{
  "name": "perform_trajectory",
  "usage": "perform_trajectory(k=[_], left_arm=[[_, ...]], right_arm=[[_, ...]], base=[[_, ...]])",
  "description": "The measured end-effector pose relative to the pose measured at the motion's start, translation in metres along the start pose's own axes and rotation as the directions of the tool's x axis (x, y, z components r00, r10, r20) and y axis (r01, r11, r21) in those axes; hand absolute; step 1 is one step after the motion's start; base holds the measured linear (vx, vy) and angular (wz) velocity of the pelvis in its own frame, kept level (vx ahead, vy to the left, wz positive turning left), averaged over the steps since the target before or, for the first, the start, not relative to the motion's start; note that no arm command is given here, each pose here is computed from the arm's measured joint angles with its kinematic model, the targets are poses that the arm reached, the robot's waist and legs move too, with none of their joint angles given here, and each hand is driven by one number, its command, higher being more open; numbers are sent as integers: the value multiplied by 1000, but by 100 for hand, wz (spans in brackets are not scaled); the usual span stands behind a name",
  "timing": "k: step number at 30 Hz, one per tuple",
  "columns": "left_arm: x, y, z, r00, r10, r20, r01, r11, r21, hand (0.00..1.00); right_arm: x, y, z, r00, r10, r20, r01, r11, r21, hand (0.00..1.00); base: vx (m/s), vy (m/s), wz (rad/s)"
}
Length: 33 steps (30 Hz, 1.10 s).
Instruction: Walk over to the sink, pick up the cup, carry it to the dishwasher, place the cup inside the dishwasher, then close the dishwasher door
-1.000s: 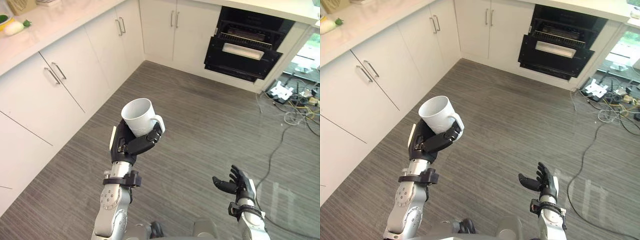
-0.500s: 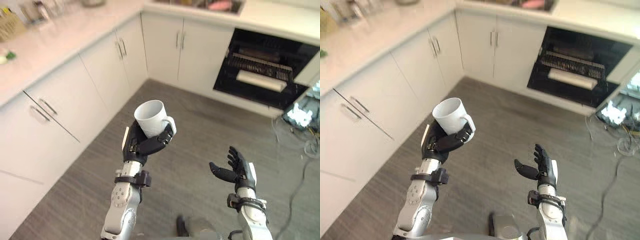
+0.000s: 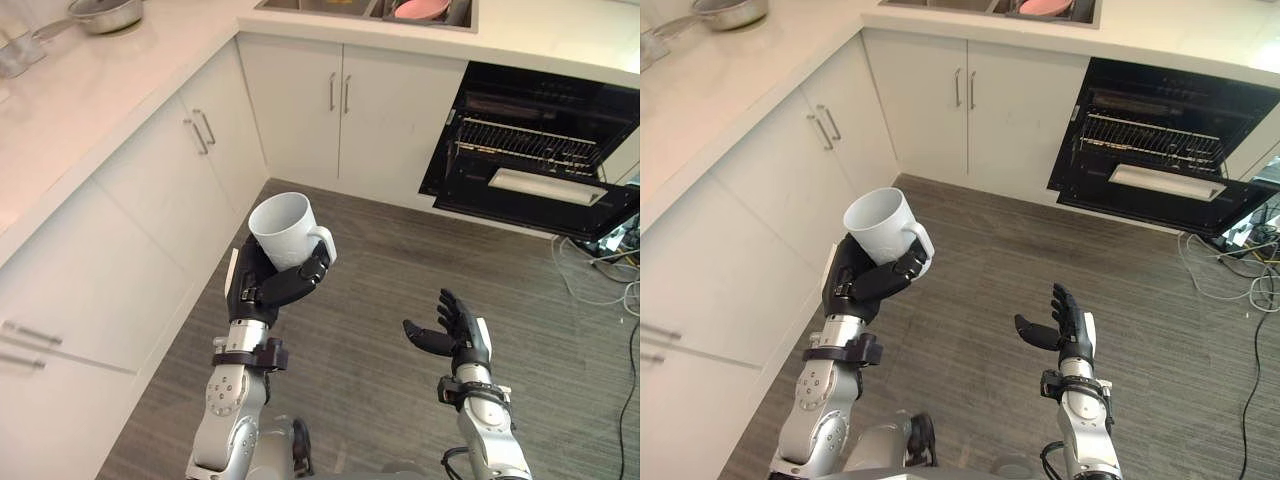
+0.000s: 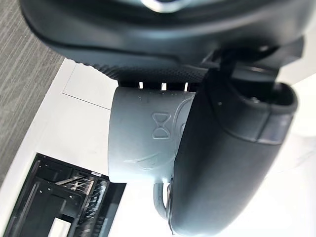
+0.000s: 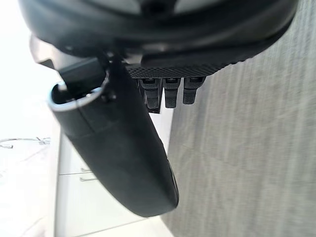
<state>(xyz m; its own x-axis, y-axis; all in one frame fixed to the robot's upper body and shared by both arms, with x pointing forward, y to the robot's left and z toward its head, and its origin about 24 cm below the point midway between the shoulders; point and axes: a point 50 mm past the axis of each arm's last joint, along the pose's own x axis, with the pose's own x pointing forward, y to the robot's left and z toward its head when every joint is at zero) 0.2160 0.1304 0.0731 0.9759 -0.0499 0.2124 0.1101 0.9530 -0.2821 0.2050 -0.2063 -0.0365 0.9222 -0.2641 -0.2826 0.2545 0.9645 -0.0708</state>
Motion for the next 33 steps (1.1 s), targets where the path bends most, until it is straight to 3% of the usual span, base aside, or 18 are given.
perform_trajectory(k=[5, 14, 20, 28, 33], left_arm=[[-2, -3, 2, 1000, -18, 10, 18, 1000, 9, 30], [0, -7, -20, 997, 17, -70, -19, 999, -31, 30], [-11, -15, -19, 997, 8, -74, -13, 998, -68, 30], [-9, -8, -14, 998, 11, -54, -12, 1000, -13, 30], [-8, -4, -13, 998, -7, -58, 10, 999, 41, 30]], right_arm=[[-1, 21, 16, 996, 48, 79, -50, 999, 22, 90], [-12, 5, 44, 980, -10, 199, 6, 1000, 19, 90], [-28, 20, 106, 865, -13, 502, -48, 993, 109, 90], [-19, 15, 89, 903, 18, 430, -50, 997, 63, 90], [-19, 31, 89, 901, 89, 424, -138, 987, 87, 90]], base=[[456, 7, -56], [612, -115, -19], [405, 42, -71], [415, 349, -64], [338, 274, -55]])
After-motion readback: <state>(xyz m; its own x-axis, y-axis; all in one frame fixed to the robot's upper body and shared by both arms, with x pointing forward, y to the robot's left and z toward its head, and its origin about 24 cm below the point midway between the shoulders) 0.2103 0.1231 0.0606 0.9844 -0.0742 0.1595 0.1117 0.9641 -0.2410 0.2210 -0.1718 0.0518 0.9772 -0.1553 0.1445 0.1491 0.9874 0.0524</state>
